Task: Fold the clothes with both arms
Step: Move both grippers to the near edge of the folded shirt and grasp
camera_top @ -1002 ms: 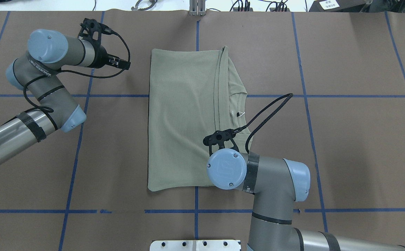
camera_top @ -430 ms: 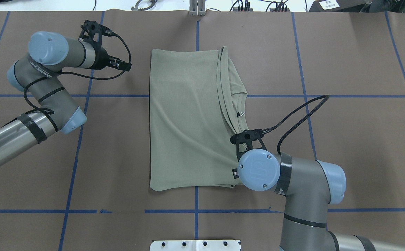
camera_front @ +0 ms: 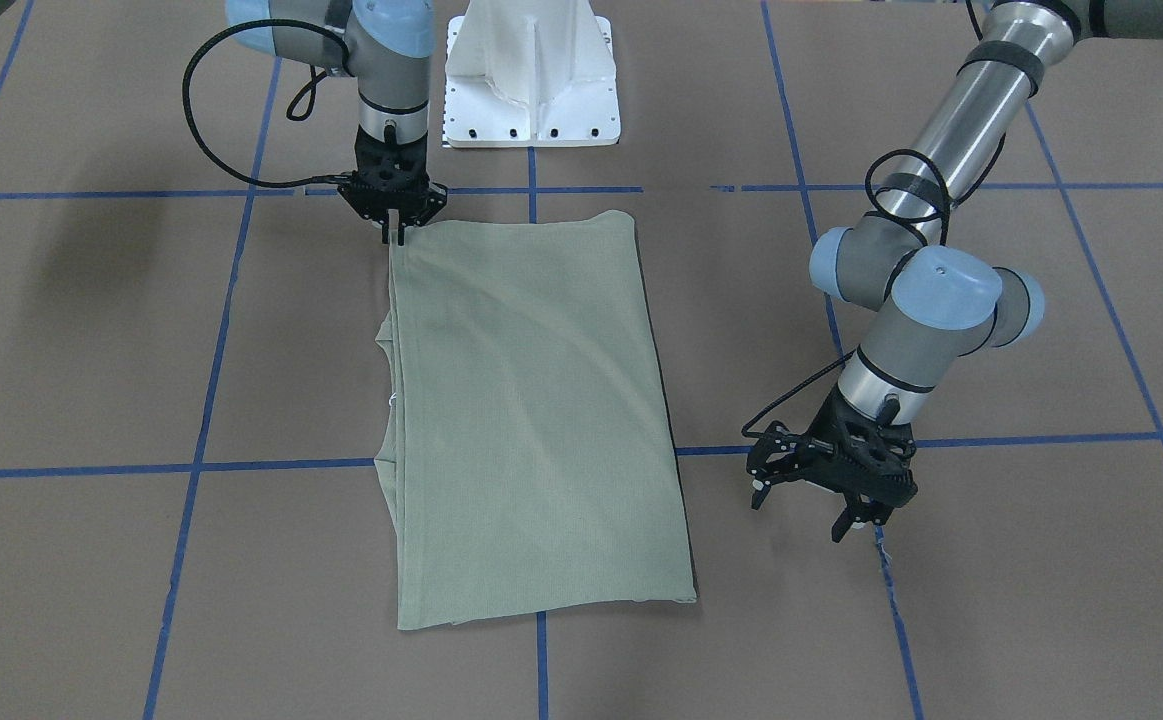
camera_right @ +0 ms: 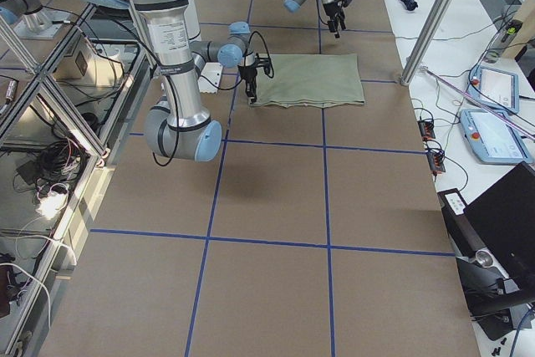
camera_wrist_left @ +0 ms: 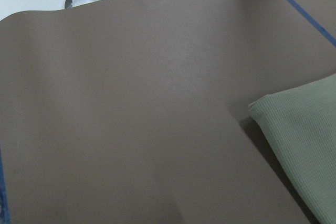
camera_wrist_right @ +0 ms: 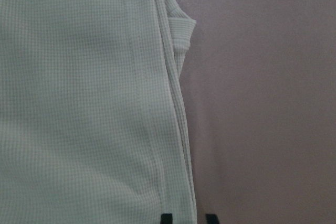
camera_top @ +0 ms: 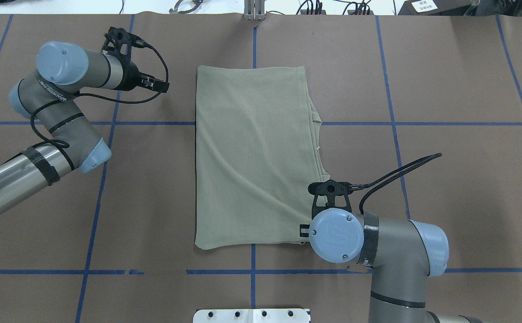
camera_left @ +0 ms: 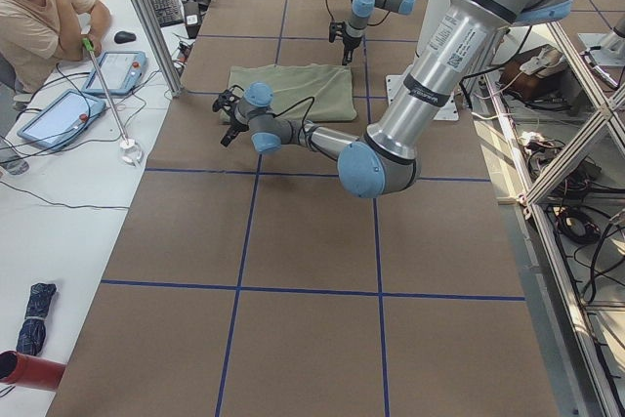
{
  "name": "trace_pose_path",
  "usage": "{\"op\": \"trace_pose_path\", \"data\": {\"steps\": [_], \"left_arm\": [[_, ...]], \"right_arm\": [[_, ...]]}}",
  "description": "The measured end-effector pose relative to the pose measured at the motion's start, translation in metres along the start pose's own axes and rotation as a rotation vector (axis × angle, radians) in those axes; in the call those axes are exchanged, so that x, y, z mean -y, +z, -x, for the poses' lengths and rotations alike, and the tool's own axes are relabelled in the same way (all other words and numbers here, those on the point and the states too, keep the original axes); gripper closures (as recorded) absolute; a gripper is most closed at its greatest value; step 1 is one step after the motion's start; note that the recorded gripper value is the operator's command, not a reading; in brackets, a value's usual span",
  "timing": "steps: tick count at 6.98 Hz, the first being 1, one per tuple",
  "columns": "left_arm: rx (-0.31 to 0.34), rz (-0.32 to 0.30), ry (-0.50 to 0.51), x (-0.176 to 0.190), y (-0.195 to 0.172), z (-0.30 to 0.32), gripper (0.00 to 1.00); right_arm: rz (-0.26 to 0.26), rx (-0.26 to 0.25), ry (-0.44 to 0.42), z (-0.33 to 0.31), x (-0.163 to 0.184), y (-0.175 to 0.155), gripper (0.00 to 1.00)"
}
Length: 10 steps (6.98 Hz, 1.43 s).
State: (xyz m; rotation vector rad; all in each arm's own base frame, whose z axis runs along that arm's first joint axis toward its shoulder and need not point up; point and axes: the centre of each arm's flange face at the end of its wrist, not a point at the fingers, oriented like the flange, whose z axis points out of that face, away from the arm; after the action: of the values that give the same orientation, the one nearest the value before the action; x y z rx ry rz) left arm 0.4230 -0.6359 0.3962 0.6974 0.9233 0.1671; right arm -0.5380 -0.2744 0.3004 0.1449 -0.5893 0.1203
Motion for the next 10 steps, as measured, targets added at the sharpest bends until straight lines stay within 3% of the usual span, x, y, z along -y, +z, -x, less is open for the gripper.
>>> {"op": "trace_pose_path", "data": {"steps": [2, 4, 6, 8, 9, 10], "left_arm": [[-0.021, -0.008, -0.031, 0.004, -0.006, -0.013, 0.00], [-0.089, 0.000, -0.141, -0.009, -0.025, -0.044, 0.00], [-0.193, 0.048, -0.256, -0.075, -0.065, -0.095, 0.00], [-0.247, 0.099, -0.370, -0.143, -0.112, -0.146, 0.00], [-0.232, 0.129, -0.449, -0.170, -0.128, -0.175, 0.00], [-0.205, 0.151, -0.545, -0.194, -0.132, -0.202, 0.12]], "right_arm": [[-0.020, 0.086, 0.038, 0.004, 0.012, -0.011, 0.00], [-0.055, 0.242, 0.086, -0.013, 0.025, -0.024, 0.00], [-0.083, 0.413, 0.194, -0.060, 0.023, -0.024, 0.00], [-0.112, 0.466, 0.315, -0.081, 0.025, -0.032, 0.00], [-0.114, 0.468, 0.347, -0.084, 0.025, -0.032, 0.00], [-0.118, 0.467, 0.363, -0.085, 0.026, -0.031, 0.00]]}}
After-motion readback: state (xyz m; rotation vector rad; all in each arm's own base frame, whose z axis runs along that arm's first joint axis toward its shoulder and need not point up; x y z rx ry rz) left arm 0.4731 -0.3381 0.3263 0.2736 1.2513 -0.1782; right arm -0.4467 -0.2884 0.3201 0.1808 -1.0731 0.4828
